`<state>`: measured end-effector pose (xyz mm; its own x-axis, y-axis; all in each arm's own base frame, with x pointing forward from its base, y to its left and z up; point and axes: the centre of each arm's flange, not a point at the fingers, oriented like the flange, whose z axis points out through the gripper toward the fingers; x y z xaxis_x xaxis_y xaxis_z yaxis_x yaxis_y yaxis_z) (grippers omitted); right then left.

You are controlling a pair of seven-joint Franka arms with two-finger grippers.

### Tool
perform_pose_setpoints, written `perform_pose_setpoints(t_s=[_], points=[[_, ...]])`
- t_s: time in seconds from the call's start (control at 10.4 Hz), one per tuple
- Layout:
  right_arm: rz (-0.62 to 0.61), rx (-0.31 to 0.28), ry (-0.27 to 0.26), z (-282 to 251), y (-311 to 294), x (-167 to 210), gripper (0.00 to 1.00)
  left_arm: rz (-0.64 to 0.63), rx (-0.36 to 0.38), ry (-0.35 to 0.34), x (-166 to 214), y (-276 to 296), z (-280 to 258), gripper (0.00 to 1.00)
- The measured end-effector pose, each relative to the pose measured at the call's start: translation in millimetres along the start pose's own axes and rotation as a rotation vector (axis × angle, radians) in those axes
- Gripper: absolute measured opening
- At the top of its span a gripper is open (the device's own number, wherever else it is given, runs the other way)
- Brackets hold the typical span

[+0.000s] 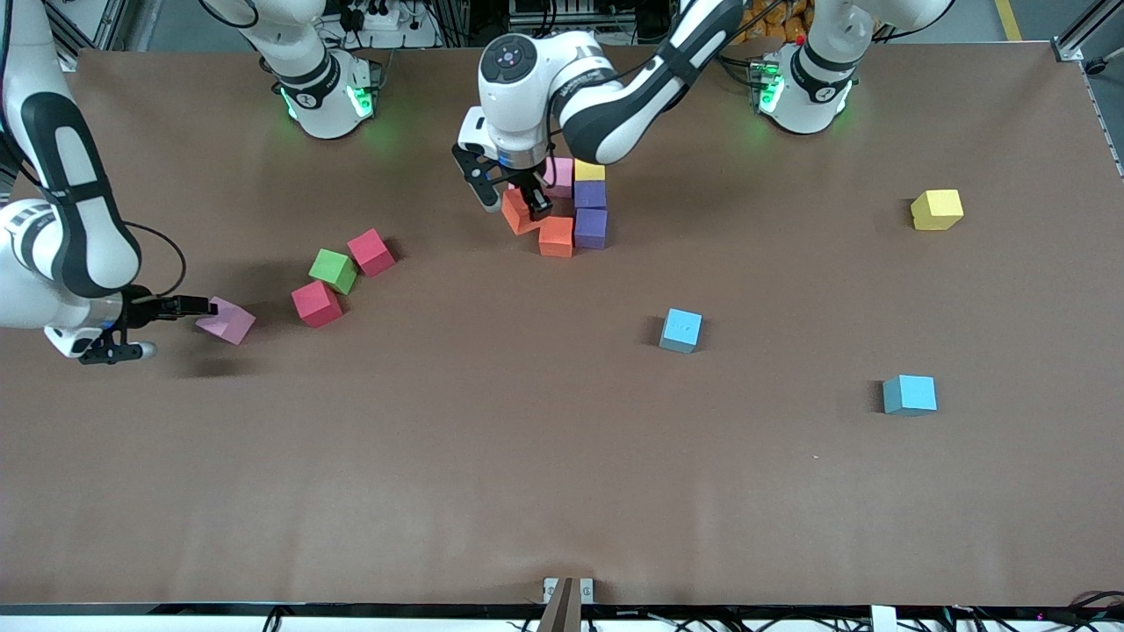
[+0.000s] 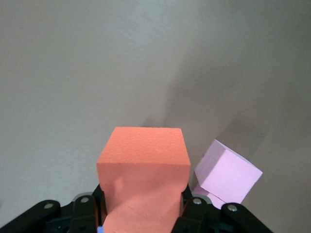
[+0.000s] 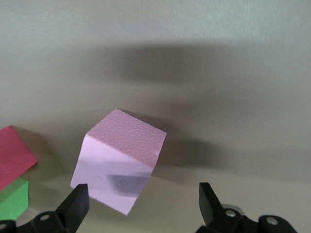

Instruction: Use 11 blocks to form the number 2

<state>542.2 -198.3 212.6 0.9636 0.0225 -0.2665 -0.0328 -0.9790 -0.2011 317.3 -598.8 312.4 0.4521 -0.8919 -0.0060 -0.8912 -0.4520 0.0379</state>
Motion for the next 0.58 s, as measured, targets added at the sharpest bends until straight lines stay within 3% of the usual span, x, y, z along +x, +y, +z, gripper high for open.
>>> perform_pose_setpoints(t_s=[0.19, 0.58], points=[[0.066, 0.061, -0.002, 16, -3, 3, 1.0, 0.054, 0.008, -0.013, 5, 4, 14, 0.56], [0.139, 0.117, 0.011, 21, -14, 8, 1.0, 0.173, 0.012, -0.083, 17, 0, 31, 0.56]])
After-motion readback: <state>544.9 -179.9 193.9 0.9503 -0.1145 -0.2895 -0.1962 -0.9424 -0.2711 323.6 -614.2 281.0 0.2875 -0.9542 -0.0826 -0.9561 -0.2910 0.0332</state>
